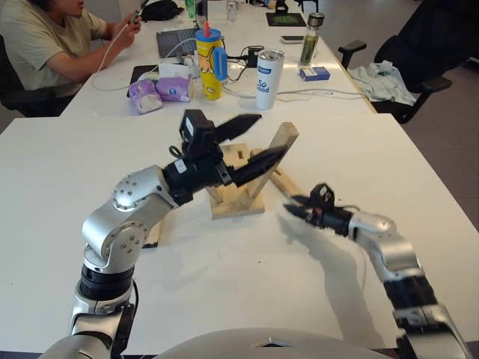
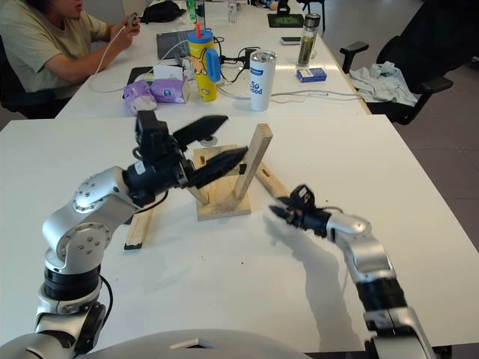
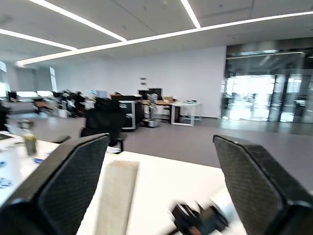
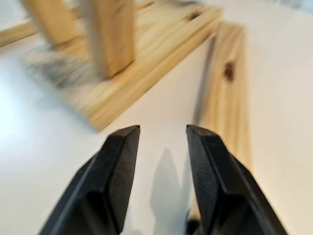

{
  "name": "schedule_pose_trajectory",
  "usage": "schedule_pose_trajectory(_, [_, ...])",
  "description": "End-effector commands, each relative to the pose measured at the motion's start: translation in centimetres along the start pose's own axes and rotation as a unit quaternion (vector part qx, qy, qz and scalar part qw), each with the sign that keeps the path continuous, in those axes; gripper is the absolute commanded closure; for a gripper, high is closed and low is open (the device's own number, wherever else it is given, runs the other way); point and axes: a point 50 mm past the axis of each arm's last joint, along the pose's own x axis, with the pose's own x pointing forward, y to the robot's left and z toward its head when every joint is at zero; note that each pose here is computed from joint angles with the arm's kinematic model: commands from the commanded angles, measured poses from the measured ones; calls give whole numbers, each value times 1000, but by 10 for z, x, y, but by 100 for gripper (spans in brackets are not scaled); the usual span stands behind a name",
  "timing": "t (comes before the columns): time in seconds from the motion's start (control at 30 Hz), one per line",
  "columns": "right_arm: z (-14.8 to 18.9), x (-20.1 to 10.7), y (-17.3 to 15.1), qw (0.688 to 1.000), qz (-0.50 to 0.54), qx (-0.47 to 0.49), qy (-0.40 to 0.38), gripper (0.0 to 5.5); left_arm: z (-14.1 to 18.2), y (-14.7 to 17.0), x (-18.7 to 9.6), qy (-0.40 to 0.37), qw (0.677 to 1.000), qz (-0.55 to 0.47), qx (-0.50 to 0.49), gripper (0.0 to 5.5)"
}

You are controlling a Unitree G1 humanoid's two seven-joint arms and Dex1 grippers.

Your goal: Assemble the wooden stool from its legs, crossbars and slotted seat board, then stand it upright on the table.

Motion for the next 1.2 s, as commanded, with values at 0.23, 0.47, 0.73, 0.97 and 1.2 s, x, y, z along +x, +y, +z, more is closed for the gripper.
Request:
schedule_pose_trajectory(0.23, [52, 58, 5, 993, 17, -35, -112, 376, -52, -8, -23, 190, 978, -59, -61, 157])
schedule_pose_trajectory(0.47, [59, 61, 46, 980, 129, -51, -140, 376, -78, 4, -77, 330, 938, -28, -99, 157])
schedule_pose_trajectory(0.73, [69, 79, 115, 966, 210, -70, -131, 376, -115, -28, -101, 428, 891, -49, -143, 157])
schedule_pose_trajectory(0.97, [70, 81, 106, 979, 158, -75, -104, 376, -128, -33, -87, 420, 897, -25, -132, 157])
schedule_pose_trajectory(1.2, [54, 92, 36, 985, 41, -167, -23, 376, -135, -36, -83, 430, 895, -19, -118, 157])
